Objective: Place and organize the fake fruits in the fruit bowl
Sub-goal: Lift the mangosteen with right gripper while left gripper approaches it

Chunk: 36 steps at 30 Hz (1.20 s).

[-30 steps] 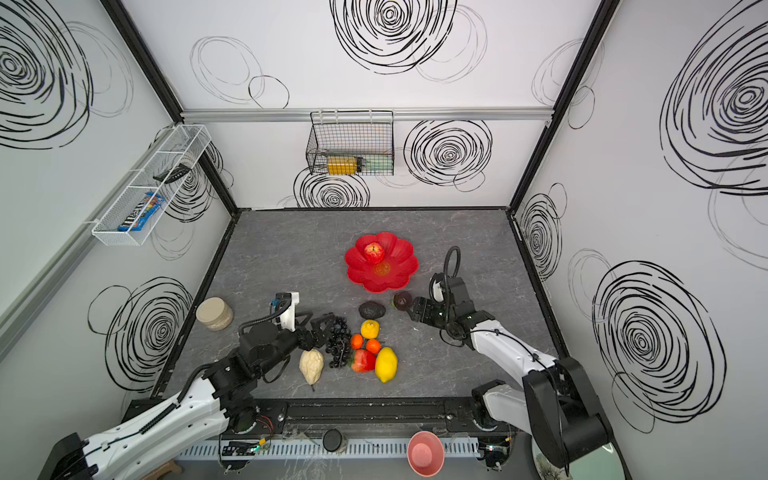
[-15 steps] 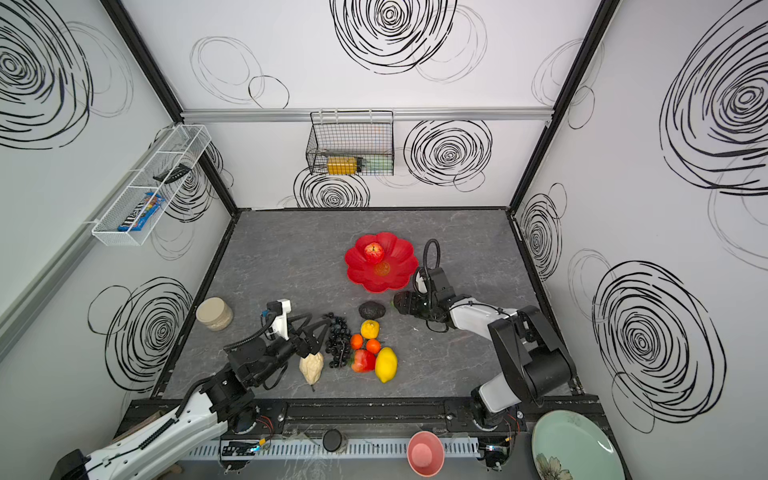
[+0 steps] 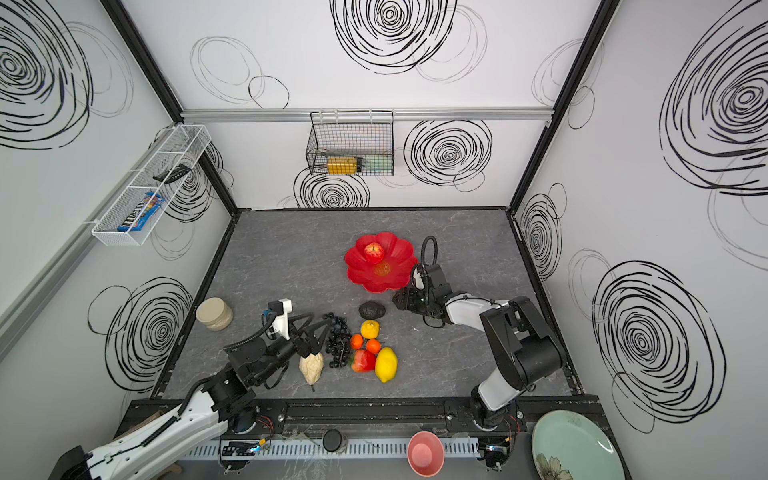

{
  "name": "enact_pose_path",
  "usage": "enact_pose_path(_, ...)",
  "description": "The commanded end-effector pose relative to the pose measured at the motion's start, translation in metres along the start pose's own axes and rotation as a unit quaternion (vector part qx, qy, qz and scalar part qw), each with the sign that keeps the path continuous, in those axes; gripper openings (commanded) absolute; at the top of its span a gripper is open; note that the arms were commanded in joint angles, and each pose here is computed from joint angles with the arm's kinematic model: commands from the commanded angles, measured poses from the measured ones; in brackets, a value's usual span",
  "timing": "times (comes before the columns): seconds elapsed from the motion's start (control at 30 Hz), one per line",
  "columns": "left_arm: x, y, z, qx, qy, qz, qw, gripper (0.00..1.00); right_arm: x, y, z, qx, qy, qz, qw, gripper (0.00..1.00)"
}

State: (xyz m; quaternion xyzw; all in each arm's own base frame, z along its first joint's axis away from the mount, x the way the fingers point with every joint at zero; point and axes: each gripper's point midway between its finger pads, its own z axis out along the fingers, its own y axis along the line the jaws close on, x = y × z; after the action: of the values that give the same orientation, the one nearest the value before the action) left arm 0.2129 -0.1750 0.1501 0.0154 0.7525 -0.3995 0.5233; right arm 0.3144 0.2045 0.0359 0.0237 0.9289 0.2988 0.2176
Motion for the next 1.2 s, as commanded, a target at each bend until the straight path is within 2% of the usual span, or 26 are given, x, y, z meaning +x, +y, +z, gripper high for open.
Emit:
enact_pose_path(0.0,-0.011,-0.009,0.0,0.02,-0.022,0.0,1.0,0.96,-0.001,0.001,0.002,0.004,0.0,-0.007,1.0,0.7)
enact_pose_path(0.4,-0.008,-0.011,0.006,0.02,-0.002,-0.012,1.0,0.96,0.001,0.02,-0.033,-0.016,-0.021,-0.039,0.999,0.64)
enact_pose_path(0.63,-0.01,-0.045,0.013,0.087,0.031,0.001,0.996,0.96,0.021,0.044,-0.072,-0.069,-0.014,-0.048,0.996,0.6)
enact_pose_path(0.87,-0.009,-0.082,0.026,0.158,0.065,0.031,0.985,0.99,0.041,0.095,-0.114,-0.168,-0.014,-0.074,0.983,0.59)
enact_pose_path(1.0,-0.012,-0.103,0.032,0.198,0.073,0.014,0.977,0.89,0.054,0.126,-0.133,-0.224,-0.015,-0.094,0.97,0.57)
enact_pose_path(1.17,-0.015,-0.123,0.034,0.239,0.07,0.004,0.968,0.75,0.066,0.143,-0.144,-0.264,-0.011,-0.108,0.958,0.56)
